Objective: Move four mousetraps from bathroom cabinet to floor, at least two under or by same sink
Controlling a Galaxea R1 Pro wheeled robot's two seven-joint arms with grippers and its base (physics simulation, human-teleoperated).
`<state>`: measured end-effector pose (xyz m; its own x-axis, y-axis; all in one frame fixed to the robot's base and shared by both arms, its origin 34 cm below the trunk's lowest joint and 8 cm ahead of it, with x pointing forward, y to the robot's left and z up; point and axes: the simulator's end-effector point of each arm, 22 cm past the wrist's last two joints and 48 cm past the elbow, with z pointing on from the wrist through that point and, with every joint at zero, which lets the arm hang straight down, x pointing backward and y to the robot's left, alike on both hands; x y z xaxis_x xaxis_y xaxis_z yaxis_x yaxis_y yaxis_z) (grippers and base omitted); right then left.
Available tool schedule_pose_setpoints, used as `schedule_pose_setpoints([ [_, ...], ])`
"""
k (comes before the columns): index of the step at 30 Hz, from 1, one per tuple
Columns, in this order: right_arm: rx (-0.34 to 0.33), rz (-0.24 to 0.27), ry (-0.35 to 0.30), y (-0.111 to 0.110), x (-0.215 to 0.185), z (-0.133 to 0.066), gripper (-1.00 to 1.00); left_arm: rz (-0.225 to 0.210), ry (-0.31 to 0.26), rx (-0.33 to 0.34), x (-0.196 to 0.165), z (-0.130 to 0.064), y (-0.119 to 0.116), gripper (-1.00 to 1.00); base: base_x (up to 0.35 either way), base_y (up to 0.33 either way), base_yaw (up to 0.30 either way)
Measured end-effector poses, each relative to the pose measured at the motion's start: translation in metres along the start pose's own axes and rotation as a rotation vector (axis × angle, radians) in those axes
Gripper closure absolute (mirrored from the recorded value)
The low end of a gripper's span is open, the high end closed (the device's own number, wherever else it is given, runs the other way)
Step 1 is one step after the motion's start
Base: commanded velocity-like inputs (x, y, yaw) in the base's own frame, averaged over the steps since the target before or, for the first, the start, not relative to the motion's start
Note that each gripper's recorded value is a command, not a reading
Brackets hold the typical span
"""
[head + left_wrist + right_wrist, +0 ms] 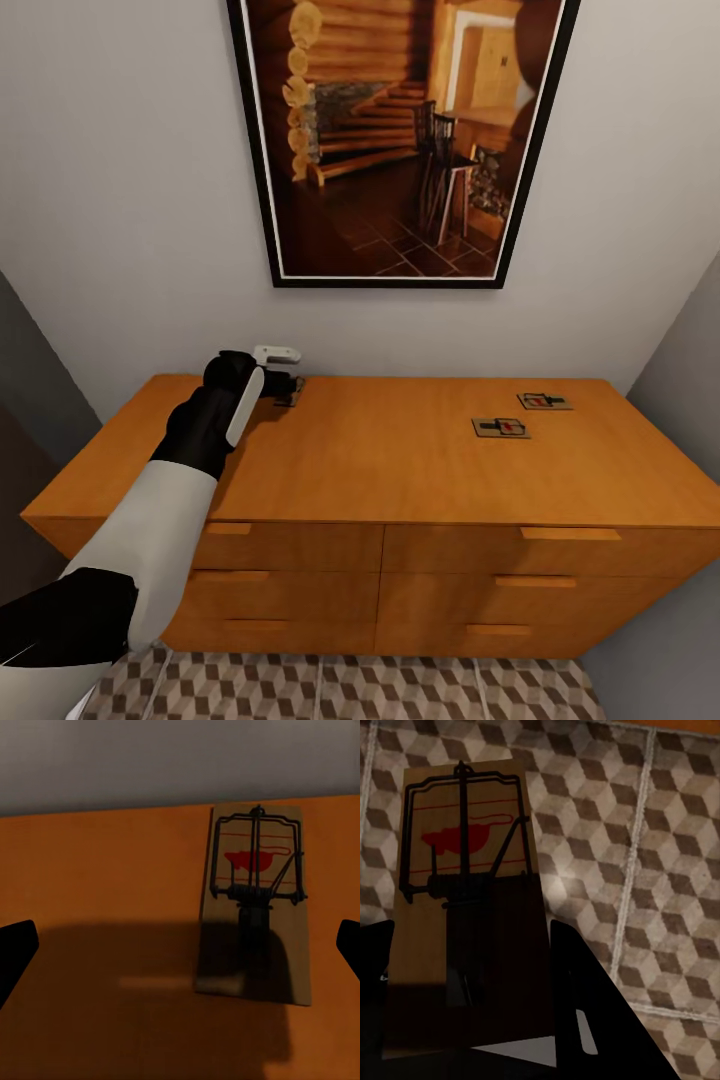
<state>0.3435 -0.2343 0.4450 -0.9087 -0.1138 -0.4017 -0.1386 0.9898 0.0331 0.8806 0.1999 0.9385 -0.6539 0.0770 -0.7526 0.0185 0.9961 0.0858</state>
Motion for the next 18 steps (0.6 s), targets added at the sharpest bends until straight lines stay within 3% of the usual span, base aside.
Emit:
schedule_pose_setpoints([
  [18,-0.001,0.0,0.0,0.0008,0.0003,-0.0001,1.0,0.002,0.012,0.011,0.0041,0.0018,-0.0074,-1.0,0.0,0.0,0.0],
])
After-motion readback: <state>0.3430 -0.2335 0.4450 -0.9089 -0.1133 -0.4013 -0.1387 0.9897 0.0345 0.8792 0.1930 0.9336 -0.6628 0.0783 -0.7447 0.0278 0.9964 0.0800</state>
